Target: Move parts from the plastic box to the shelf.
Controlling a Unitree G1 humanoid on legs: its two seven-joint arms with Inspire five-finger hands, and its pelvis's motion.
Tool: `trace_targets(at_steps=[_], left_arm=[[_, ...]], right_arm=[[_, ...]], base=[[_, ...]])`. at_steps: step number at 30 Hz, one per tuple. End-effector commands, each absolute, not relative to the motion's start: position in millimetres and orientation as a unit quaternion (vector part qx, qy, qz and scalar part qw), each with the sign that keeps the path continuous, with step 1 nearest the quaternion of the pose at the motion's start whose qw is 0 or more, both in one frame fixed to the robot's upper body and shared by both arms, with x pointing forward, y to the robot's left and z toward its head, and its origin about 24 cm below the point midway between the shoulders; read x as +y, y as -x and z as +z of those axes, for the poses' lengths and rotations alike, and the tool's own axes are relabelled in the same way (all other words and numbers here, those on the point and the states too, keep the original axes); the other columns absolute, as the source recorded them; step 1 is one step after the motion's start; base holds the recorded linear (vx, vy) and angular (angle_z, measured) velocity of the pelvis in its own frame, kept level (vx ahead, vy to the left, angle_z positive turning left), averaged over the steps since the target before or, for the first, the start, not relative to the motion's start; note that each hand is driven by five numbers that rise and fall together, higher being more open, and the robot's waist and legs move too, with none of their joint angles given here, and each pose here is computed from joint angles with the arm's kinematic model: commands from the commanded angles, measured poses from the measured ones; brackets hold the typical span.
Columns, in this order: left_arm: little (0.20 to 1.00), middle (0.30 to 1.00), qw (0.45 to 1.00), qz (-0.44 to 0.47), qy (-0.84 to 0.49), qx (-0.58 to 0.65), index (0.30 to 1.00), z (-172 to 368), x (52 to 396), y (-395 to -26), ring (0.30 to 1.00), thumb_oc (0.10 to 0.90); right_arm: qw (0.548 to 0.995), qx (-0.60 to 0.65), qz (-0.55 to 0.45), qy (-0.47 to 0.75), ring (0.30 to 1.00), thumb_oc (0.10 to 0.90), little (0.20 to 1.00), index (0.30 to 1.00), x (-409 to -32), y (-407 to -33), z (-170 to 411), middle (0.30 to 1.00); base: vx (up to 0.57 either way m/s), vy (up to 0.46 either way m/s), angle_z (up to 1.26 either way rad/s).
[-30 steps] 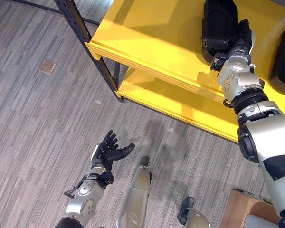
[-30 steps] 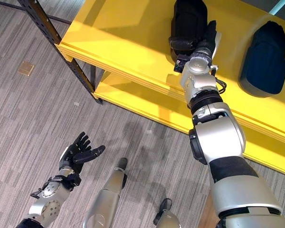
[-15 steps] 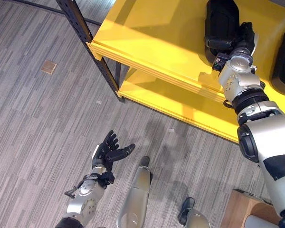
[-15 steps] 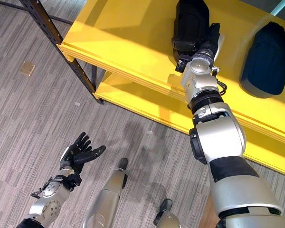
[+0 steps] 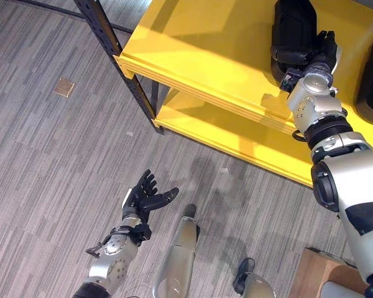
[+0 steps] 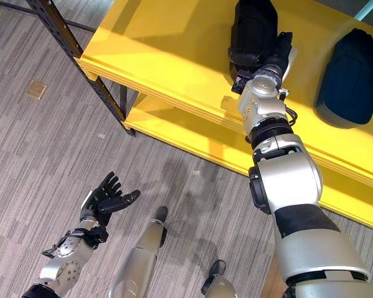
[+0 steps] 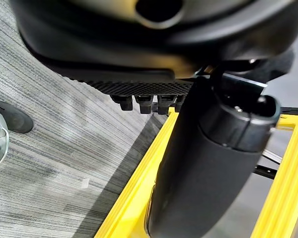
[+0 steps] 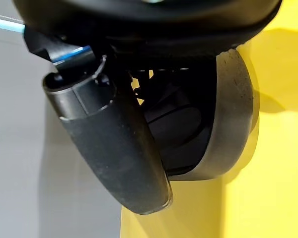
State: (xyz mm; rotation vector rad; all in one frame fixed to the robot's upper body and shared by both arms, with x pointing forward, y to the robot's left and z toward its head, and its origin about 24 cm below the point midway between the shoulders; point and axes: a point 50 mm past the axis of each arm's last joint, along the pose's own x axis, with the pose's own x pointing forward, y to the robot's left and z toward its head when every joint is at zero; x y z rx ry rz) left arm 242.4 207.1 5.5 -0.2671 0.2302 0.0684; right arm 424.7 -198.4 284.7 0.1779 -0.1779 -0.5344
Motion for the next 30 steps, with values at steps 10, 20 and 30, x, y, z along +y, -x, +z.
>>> trace_targets(at_steps=[10, 20, 30], left_arm=[[1.000, 1.000, 0.992, 0.019, 0.118, 0.027, 1.000, 40.8, 212.1, -253.2, 1.000, 0.900], [1.000, 1.000, 0.992, 0.018, 0.120, 0.027, 1.000, 41.1, 210.0, -253.6, 1.000, 0.900], [1.000, 1.000, 0.992, 0.019, 0.122, 0.025, 1.000, 41.2, 209.9, -253.5, 1.000, 0.900]], right_arm=[[0.933, -0.168, -0.294, -0.125, 1.000, 0.900, 1.000, 1.000, -215.8, -413.8, 325.5, 1.000], [0.928, -0.166, -0.309, -0.127, 1.000, 0.900, 1.000, 1.000, -224.1, -412.3, 323.1, 1.000], [0.924, -0.160, -0.321, -0.133, 1.000, 0.900, 1.000, 1.000, -227.5, -411.9, 319.2, 1.000]], base=[[0.00, 0.000, 0.00], [-0.02, 0.004, 0.00], [0.01, -0.004, 0.00]])
